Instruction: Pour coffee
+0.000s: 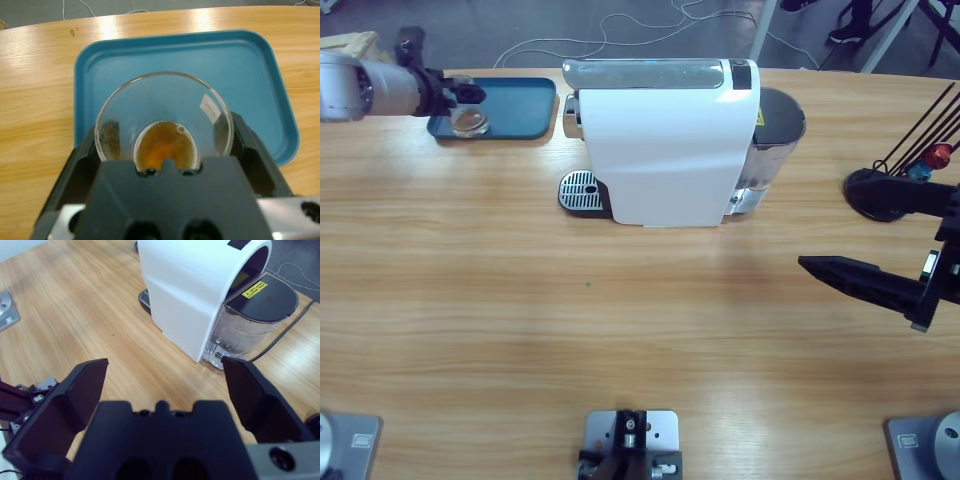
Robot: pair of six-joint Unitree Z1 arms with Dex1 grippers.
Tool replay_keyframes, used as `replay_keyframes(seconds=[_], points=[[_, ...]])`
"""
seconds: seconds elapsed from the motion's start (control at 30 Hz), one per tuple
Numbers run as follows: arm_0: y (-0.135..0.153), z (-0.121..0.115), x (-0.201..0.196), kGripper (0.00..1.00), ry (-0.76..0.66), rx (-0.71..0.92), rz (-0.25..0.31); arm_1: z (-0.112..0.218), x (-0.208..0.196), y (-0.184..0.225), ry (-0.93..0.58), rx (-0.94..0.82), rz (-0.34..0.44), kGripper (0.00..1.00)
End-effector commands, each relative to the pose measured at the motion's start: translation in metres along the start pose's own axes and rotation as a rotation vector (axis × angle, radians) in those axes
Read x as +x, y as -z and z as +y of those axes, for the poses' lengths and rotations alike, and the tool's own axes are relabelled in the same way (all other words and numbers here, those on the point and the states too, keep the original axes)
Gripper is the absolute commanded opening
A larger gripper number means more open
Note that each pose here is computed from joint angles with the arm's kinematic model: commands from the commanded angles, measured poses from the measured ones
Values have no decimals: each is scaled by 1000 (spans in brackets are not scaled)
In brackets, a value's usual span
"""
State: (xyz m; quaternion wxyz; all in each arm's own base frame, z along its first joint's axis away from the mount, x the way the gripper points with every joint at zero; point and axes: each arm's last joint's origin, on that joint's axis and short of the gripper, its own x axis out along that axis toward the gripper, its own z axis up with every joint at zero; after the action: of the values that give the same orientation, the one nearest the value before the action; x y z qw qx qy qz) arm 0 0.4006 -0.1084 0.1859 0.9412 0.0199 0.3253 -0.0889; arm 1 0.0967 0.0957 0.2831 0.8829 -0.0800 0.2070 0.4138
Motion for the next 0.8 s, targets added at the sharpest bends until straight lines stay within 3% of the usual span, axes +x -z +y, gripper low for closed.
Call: replay_keyframes(seconds=[0.03, 0.17, 0.4, 0.6, 0.67, 0.8], points=[[19, 3, 4, 982, -27, -10, 98, 0, 4, 11, 9, -6, 36, 1000], [18, 2, 0, 982, -26, -8, 92, 0, 3, 11, 9, -7, 31, 1000], [-9, 3, -42, 982, -22, 19, -32, 0, 3, 11, 11, -7, 31, 1000], [1, 2, -22, 982, -16, 20, 15, 1, 0, 12, 11, -8, 21, 1000], [-5, -2, -49, 982, -2, 28, -29, 1, 1, 12, 12, -8, 22, 1000], [3, -23, -141, 982, 74, 87, -147, 0, 1, 12, 17, -8, 23, 1000]])
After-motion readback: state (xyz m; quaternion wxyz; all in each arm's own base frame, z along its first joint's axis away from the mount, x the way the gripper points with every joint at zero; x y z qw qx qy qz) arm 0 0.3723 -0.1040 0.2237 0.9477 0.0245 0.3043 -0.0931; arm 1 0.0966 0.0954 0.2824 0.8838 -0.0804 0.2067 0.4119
